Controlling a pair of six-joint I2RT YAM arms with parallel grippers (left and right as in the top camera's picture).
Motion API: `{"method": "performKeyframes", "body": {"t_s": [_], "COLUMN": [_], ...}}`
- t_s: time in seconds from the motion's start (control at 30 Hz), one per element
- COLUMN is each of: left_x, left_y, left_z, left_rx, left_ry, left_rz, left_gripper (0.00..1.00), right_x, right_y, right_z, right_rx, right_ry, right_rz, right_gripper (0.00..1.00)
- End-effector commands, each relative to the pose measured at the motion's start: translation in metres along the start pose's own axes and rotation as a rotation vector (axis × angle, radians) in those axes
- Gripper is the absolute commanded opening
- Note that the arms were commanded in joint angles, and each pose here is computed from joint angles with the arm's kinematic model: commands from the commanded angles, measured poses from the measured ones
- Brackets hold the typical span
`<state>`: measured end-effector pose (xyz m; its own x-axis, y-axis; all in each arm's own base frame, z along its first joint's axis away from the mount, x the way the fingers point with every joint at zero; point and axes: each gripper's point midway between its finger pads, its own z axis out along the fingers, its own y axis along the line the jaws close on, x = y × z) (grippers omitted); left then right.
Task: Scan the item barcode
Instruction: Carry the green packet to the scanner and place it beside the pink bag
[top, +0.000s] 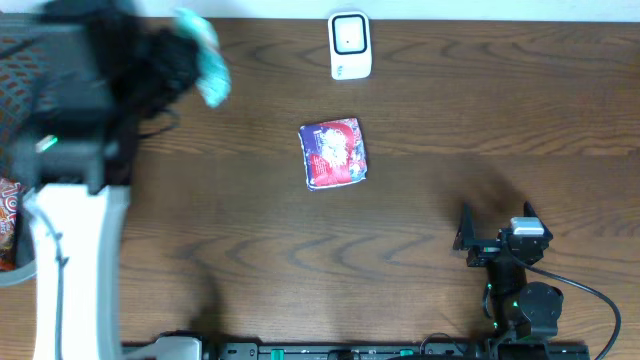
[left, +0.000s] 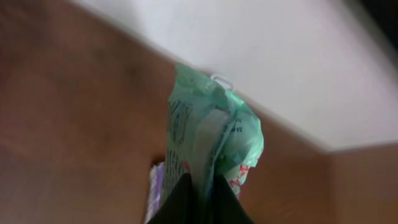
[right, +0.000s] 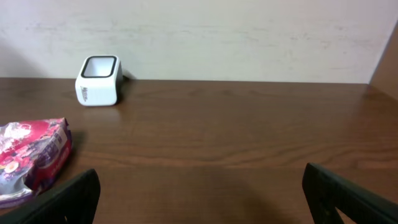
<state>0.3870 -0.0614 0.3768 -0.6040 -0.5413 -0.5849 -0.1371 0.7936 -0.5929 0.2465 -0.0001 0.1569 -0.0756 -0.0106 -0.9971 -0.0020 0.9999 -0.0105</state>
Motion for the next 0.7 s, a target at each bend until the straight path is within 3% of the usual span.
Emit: {"method": "performKeyframes", "body": {"t_s": [0.0,0.13,0.27,0.47,0.67], "left_x": [0.026,0.069,0.115,0.171,0.225], "left_y": [0.031,0.070,0.097,0.124,0.129], "left_z": [0.042,0.077,0.111,0.160,0.204], "left_rx": [-0.253,-0.476,-0.590,-0.695,-0.684], "left_ry": [0.065,0.230,0.416,0.582,0.696], "left_rz": [0.174,0.237,0.248,0.249,0.292], "left_gripper": [0.08,0.07,0.07,0.08,0.08], "right_x": [0.000,0.000,0.000,0.000,0.000], "right_y": [0.002,0.002,0.002,0.002,0.002], "right_z": [0.000,0.000,0.000,0.000,0.000], "right_rx": [-0.008,-0.008,-0.008,-0.008,-0.008], "right_ry": [-0.002,-0.002,-0.002,-0.002,-0.002], "right_rz": [0.006,0.006,0.006,0.006,0.006], "right_gripper": [0.99,0.99,0.99,0.99,0.99]}}
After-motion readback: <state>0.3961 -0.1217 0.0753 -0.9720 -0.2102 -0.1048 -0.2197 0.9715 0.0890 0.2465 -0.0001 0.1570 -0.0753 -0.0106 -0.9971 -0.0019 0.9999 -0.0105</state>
